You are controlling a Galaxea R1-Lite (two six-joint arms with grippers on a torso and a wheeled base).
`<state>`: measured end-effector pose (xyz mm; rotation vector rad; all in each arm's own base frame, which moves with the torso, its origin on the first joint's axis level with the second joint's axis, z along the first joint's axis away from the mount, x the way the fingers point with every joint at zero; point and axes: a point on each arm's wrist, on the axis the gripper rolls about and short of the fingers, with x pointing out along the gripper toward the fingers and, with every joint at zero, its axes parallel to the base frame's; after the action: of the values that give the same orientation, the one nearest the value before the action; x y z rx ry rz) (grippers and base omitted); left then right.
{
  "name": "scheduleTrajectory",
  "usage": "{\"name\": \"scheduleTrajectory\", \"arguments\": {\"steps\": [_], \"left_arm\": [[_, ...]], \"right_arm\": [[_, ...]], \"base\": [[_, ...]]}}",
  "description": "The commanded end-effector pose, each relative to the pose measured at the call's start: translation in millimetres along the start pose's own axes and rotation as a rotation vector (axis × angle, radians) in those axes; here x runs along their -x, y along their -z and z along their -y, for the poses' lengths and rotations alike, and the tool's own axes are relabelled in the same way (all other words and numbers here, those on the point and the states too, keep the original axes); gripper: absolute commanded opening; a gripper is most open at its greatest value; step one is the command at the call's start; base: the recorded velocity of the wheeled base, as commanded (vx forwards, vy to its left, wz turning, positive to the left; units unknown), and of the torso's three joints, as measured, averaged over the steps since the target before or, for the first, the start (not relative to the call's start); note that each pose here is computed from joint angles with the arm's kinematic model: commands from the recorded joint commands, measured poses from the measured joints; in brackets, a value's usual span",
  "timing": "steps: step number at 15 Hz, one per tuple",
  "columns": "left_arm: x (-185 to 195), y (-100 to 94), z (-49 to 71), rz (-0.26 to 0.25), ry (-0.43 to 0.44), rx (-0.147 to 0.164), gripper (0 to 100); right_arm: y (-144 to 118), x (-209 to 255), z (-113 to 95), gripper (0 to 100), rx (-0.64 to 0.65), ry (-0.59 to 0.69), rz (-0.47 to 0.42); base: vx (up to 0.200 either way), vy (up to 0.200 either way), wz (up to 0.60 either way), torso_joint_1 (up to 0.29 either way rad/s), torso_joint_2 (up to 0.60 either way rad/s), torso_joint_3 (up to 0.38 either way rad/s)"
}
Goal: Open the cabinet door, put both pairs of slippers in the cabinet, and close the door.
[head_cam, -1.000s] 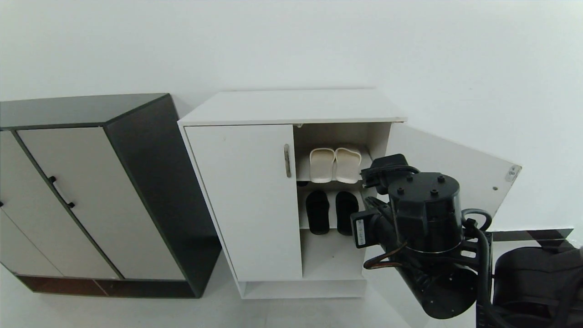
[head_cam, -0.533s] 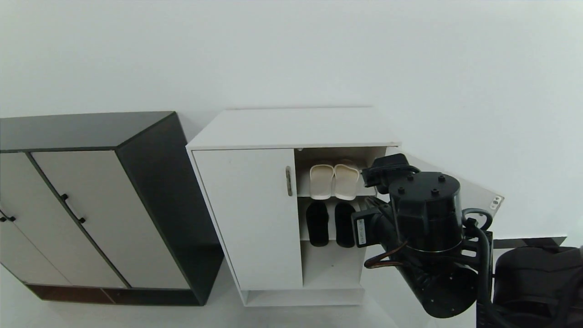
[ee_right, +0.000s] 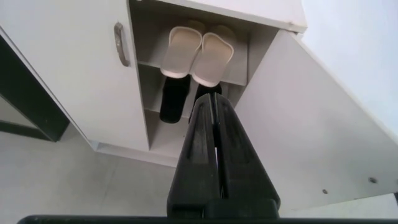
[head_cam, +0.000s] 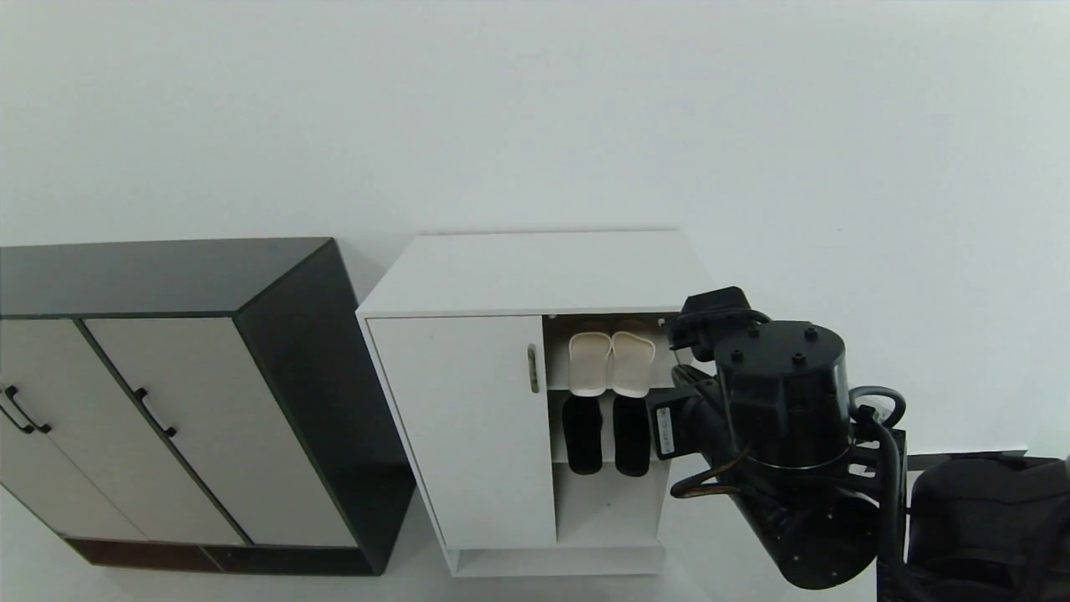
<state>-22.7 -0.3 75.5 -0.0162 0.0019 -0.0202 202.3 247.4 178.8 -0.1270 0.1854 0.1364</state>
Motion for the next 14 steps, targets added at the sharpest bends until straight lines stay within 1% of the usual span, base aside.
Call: {"name": "scheduleTrajectory", "arguments": {"steps": [1,8,13,14], "left_arm": [[0.0,0.0,0.0,0.000,0.000,-0.001,0],[0.0,0.0,0.0,0.000,0.001,-0.001,0],[0.0,0.0,0.0,0.000,0.001,-0.001,0],[0.0,0.0,0.0,0.000,0.001,-0.001,0]], "right_arm": [[1.7,-0.2,-0.1,0,0.006,0.000,-0.004],[3.9,-2.2,0.1,0,0.014,0.005,-0.011],[5.8,-4.9,0.3,0,0.021,0.011,-0.016],[3.0,-7.5,4.5,0,0.016,0.025,-0.012]], "base": [[0.000,0.000,0.00,0.100,-0.22,-0.134],[0.000,0.000,0.00,0.013,-0.03,-0.015],[0.000,0.000,-0.60,0.001,0.00,0.001],[0.000,0.000,-0.60,0.007,0.01,0.007]]}}
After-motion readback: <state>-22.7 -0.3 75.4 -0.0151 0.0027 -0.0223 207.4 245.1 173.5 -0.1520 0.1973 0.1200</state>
